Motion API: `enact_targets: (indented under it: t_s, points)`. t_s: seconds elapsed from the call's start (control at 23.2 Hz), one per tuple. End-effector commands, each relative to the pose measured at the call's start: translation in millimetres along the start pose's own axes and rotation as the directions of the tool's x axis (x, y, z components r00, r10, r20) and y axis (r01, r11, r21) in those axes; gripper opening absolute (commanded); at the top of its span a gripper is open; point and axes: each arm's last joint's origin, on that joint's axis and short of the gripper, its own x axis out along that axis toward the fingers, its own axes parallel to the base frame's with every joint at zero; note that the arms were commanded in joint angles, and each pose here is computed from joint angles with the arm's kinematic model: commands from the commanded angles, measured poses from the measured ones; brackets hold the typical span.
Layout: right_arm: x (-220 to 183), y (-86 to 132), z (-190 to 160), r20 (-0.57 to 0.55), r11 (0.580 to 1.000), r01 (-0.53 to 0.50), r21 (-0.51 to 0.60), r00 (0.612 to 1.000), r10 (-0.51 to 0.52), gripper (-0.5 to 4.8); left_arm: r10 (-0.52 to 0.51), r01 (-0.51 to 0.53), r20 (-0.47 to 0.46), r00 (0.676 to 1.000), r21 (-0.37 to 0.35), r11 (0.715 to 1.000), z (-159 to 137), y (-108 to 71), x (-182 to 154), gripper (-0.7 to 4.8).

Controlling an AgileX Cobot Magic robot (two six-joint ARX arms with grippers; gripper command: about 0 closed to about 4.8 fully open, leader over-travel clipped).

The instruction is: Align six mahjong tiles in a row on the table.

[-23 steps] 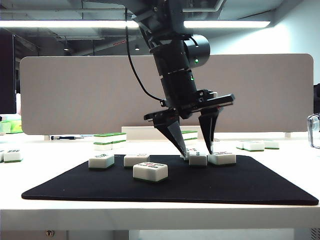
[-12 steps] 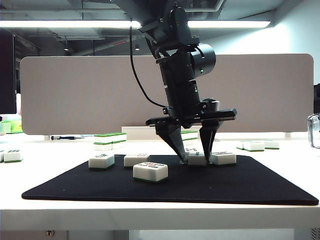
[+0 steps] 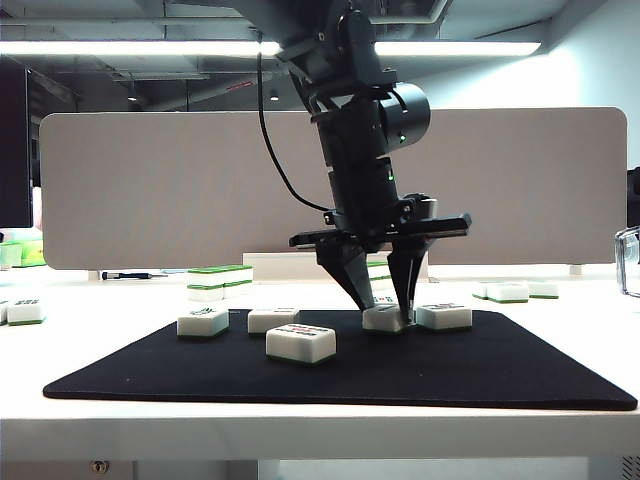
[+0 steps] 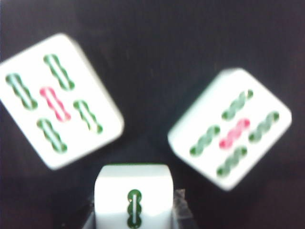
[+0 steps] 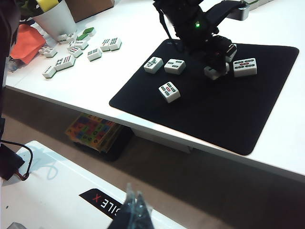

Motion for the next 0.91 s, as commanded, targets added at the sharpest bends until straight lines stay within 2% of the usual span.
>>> enact_targets:
  t_s: [0.04, 0.22, 0.34, 0.52, 0.56, 0.69, 0.73, 0.78, 0.91]
  points:
    - [-1.9, 1.3, -1.0, 0.019, 1.000, -0.003, -0.018, 1.000, 0.003, -0.01, -0.005, 0.005, -0.007, 1.000, 0.011, 1.000, -1.9, 0.2, -23.0, 1.49]
    - [-1.9, 1.3, -1.0, 0.019, 1.000, -0.003, -0.018, 1.000, 0.003, -0.01, 0.008, -0.006, -0.032, 0.999, 0.046, 0.999, -6.1, 4.9, -43.6, 1.49]
    - [-1.9, 1.3, -1.0, 0.019, 1.000, -0.003, -0.018, 1.000, 0.003, -0.01, 0.018, -0.016, -0.059, 0.998, 0.030, 0.999, -9.3, 13.1, -56.6, 1.49]
    - [-1.9, 1.3, -1.0, 0.019, 1.000, -0.003, -0.018, 1.000, 0.003, -0.01, 0.050, -0.056, -0.169, 0.984, -0.030, 0.998, -17.2, 41.5, -66.4, 1.49]
    - [-1.9, 1.3, -1.0, 0.019, 1.000, -0.003, -0.018, 1.000, 0.003, -0.01, 0.059, -0.072, -0.209, 0.976, -0.057, 0.996, -19.5, 54.8, -67.6, 1.49]
    - [-1.9, 1.3, -1.0, 0.019, 1.000, -0.003, -0.018, 1.000, 0.003, -0.01, 0.067, -0.095, -0.250, 0.966, -0.102, 0.990, -21.8, 74.5, -69.8, 1.49]
    - [-1.9, 1.3, -1.0, 0.019, 1.000, -0.003, -0.018, 1.000, 0.003, -0.01, 0.071, -0.108, -0.275, 0.959, -0.125, 0.986, -23.6, 86.0, -71.0, 1.49]
    - [-1.9, 1.3, -1.0, 0.018, 1.000, -0.003, -0.018, 1.000, 0.003, -0.01, 0.072, -0.115, -0.276, 0.958, -0.145, 0.983, -23.4, 94.5, -71.5, 1.49]
    - [-1.9, 1.3, -1.0, 0.018, 1.000, -0.002, -0.018, 1.000, 0.003, -0.01, 0.094, -0.135, -0.249, 0.964, -0.154, 0.979, -20.7, 101.7, -71.4, 1.49]
